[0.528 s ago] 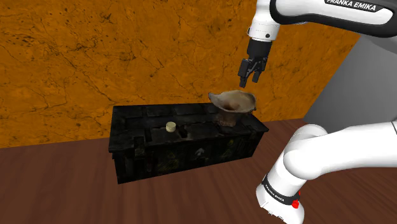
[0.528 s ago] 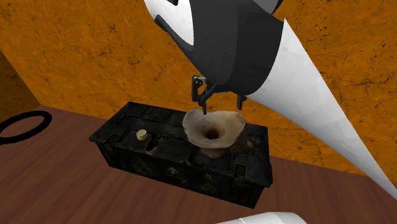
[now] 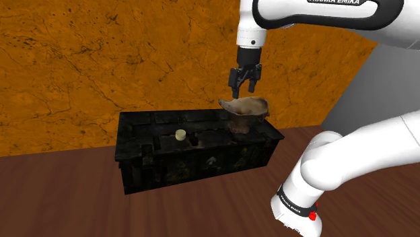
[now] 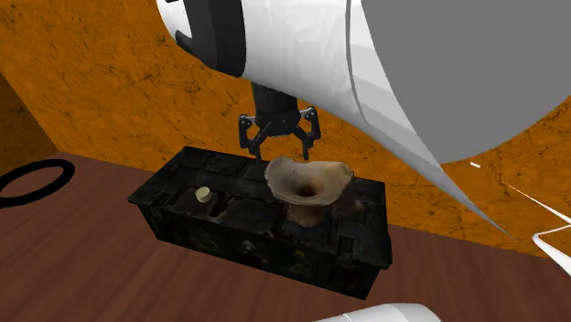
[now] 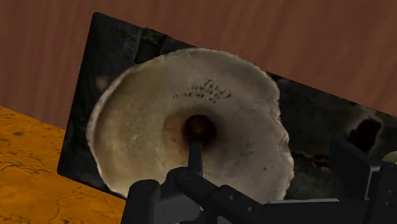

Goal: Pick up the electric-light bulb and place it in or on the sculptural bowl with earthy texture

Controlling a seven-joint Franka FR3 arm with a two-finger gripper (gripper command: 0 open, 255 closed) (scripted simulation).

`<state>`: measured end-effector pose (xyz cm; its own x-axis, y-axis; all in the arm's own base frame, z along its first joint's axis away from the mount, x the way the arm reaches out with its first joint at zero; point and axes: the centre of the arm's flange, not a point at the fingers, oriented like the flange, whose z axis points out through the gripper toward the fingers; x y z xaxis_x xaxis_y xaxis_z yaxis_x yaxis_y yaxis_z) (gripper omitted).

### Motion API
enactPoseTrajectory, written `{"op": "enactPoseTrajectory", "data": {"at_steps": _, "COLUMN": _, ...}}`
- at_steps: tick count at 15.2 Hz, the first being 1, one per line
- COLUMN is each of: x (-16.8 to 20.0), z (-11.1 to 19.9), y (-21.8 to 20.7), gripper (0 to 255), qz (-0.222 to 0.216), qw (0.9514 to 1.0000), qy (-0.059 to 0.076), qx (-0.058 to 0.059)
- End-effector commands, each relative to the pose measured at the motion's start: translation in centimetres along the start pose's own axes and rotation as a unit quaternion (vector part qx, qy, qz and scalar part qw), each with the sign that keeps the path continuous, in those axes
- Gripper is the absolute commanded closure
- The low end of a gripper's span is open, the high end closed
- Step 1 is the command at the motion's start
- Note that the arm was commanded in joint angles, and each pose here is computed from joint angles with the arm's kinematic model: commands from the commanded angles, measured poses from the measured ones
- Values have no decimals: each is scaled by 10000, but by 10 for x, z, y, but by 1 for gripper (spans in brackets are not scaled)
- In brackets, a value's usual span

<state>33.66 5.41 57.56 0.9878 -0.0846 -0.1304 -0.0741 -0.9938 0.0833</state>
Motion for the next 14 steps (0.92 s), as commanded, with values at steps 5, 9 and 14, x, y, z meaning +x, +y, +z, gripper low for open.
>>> {"op": "enactPoseTrajectory", "data": {"at_steps": 5, "x": 48, "z": 19, "y": -71, "gripper": 0, "qz": 104, "qw": 9989, "qy": -452, "qx": -46}}
{"op": "enactPoseTrajectory", "data": {"at_steps": 9, "x": 80, "z": 36, "y": -116, "gripper": 0, "qz": 171, "qw": 9970, "qy": -750, "qx": -78}}
{"op": "enactPoseTrajectory", "data": {"at_steps": 14, "x": 120, "z": 59, "y": -173, "gripper": 0, "qz": 253, "qw": 9933, "qy": -1122, "qx": -119}}
